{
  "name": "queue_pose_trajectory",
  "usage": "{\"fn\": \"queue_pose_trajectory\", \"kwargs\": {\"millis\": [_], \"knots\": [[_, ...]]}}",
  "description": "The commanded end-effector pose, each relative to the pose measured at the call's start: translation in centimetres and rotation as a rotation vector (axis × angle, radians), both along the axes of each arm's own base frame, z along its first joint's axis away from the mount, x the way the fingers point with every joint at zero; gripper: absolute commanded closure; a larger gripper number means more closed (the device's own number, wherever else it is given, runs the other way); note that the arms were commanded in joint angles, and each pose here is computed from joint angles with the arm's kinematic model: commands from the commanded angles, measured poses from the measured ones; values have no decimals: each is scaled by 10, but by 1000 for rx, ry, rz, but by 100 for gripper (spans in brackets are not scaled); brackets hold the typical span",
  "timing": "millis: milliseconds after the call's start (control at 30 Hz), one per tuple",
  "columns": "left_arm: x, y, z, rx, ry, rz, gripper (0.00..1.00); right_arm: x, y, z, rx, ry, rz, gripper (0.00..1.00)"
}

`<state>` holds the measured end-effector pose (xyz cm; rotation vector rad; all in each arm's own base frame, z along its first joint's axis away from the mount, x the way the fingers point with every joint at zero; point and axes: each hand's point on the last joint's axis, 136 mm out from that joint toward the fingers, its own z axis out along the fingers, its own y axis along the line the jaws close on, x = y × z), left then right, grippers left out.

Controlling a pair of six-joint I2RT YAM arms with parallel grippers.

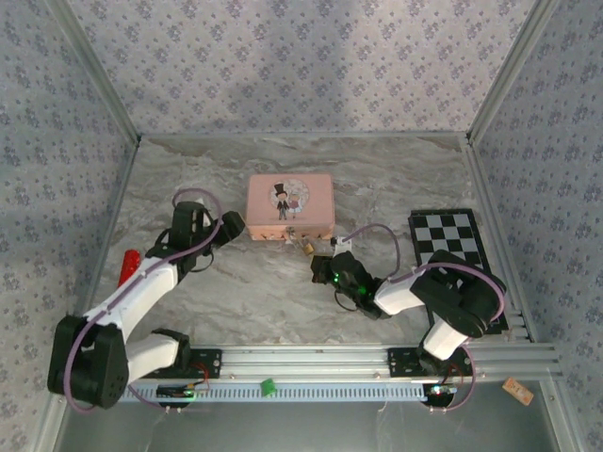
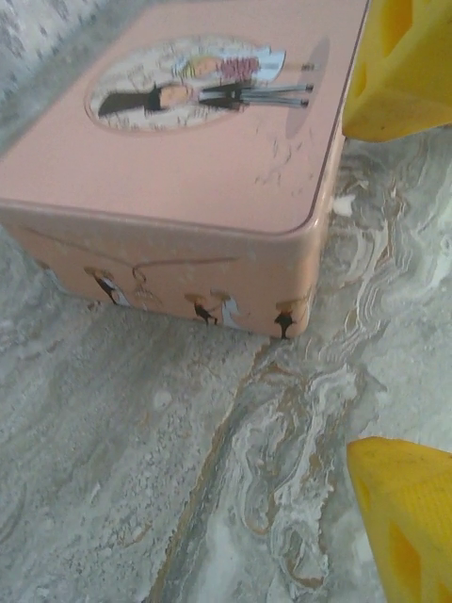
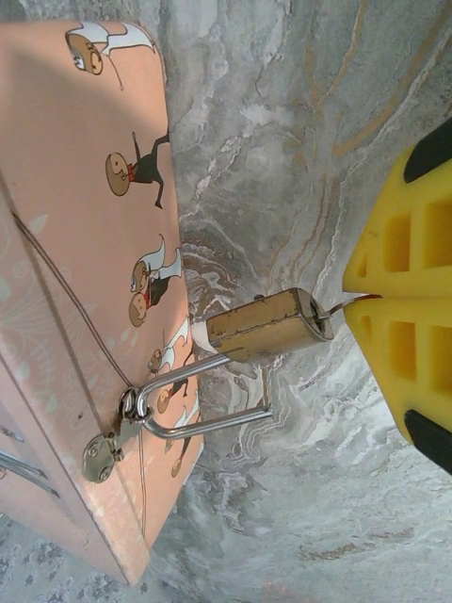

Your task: Unlock the padlock with the key

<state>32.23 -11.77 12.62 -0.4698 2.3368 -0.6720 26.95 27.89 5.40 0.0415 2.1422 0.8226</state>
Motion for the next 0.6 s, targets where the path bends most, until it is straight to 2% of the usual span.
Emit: {"fn": "queue_pose_trajectory", "kwargs": {"millis": [0, 233, 333, 433, 567], "knots": [[7, -7, 8, 51, 16, -92, 18, 0, -5, -18, -30, 63, -42, 96], [25, -15, 11, 59, 9, -124, 18, 0, -10, -31, -2, 152, -49, 75], [29, -15, 5, 75, 31, -131, 18, -1, -10, -33, 7, 173, -34, 70], [31, -17, 1, 96, 70, -148, 19, -2, -15, -32, 2, 180, -42, 63], [38, -17, 5, 113, 54, -157, 19, -2, -20, -26, -23, 165, -46, 54]]}}
